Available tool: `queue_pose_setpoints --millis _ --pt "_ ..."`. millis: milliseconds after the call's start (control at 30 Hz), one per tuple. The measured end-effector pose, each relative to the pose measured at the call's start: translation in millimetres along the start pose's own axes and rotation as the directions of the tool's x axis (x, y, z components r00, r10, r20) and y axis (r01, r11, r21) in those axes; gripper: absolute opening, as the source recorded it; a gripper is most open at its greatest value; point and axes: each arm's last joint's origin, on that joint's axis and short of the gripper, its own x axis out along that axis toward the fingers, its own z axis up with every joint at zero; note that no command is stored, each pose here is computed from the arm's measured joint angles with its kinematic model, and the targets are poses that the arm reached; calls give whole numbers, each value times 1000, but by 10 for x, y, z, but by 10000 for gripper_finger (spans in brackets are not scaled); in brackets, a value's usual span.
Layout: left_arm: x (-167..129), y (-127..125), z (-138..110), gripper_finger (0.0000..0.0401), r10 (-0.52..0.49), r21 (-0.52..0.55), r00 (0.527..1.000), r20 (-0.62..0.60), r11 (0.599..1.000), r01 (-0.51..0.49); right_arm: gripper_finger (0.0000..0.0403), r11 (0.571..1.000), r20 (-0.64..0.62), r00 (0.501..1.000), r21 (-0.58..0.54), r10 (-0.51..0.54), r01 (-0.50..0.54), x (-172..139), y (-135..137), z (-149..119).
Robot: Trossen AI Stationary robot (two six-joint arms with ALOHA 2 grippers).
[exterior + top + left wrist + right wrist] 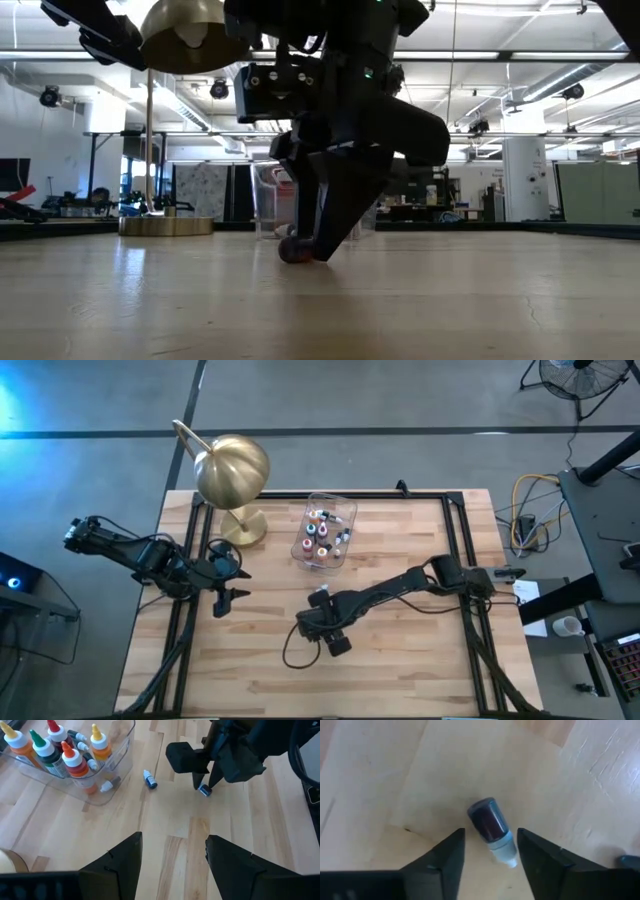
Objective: Pick & Place food coloring
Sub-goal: Put the small red food coloring bottle into the transparent bin
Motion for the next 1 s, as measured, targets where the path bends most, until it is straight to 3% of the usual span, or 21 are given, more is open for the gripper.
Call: queue_pose_setpoints --millis 333,533,633,700,767,833,933,1000 --pt "9 -1 9 192 13 -13 1000 8 1000 -13 71 988 4 1000 150 24 -24 2 -26 -3" --pt "9 3 11 192 26 -16 1000 15 1000 -26 61 923 24 1000 385 11 -20 -92 -131 -5" --pt "9 4 21 192 41 -19 999 31 999 -40 66 890 51 997 455 -52 23 -264 -187 4" --pt "9 5 23 192 44 -9 998 33 999 -44 67 870 58 985 478 -166 118 -428 -227 1" --pt "9 5 23 192 45 -9 998 34 999 -44 69 832 36 949 491 -314 257 -639 -275 -37" --pt "9 5 23 192 44 -9 998 34 999 -44 73 766 17 898 529 -439 364 -862 -351 -90" --pt "9 5 23 192 44 -14 998 34 999 -44 79 653 0 844 633 -537 415 -1184 -507 -195" --pt "9 4 23 192 44 -27 998 34 999 -43 83 548 -9 798 722 -602 421 -1373 -643 -267"
